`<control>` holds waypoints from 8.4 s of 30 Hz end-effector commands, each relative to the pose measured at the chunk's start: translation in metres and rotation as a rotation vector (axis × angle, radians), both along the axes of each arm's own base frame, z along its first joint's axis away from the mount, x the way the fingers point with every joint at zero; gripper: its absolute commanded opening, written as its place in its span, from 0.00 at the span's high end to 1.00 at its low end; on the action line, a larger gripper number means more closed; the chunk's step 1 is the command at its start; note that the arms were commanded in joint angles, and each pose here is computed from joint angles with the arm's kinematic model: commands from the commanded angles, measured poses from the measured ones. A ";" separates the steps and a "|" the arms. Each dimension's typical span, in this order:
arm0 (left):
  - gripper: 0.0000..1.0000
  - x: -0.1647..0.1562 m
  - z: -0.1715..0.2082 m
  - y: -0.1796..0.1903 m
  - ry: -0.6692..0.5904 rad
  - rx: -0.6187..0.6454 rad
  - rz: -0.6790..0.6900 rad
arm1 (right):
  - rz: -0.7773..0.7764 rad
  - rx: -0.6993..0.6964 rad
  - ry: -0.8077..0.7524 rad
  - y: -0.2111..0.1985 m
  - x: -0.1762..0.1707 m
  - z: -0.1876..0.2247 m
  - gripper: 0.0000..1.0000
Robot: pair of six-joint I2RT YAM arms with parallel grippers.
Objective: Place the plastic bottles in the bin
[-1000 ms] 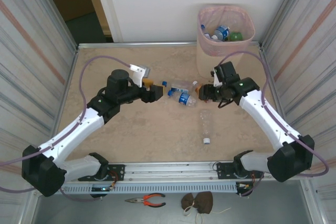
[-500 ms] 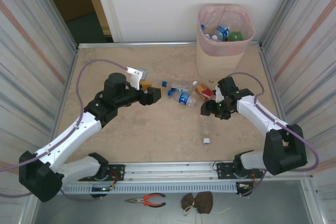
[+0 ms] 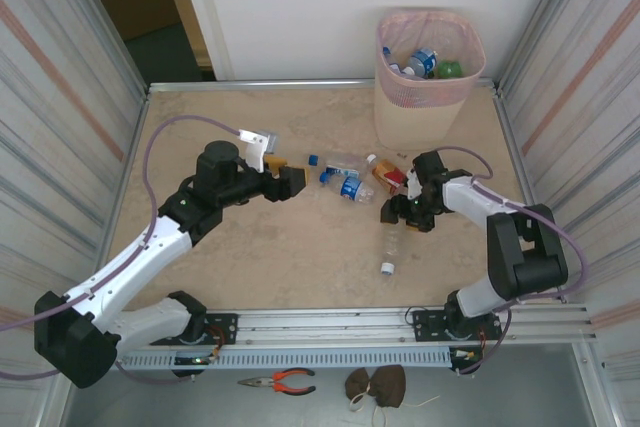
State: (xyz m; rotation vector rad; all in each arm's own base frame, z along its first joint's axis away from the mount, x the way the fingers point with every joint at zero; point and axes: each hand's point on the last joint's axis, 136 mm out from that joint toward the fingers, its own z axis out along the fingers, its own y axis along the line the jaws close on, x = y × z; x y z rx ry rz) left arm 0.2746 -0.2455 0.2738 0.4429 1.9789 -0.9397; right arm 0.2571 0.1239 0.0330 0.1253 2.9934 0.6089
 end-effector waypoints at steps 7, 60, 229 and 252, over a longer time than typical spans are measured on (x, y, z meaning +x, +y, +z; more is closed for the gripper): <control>0.23 0.006 0.002 0.004 -0.007 -0.013 0.033 | 0.002 -0.016 -0.003 -0.001 0.007 -0.005 0.38; 0.21 0.006 0.009 0.017 -0.069 0.015 0.071 | -0.297 -0.001 -1.224 -0.089 0.194 0.451 0.46; 0.56 0.196 -0.237 -0.038 1.116 -0.541 0.758 | -0.034 -0.088 -0.948 -0.055 0.109 0.368 0.58; 0.72 0.186 -0.099 -0.027 0.747 -0.501 0.532 | 0.007 -0.004 -0.968 -0.039 0.085 0.372 0.53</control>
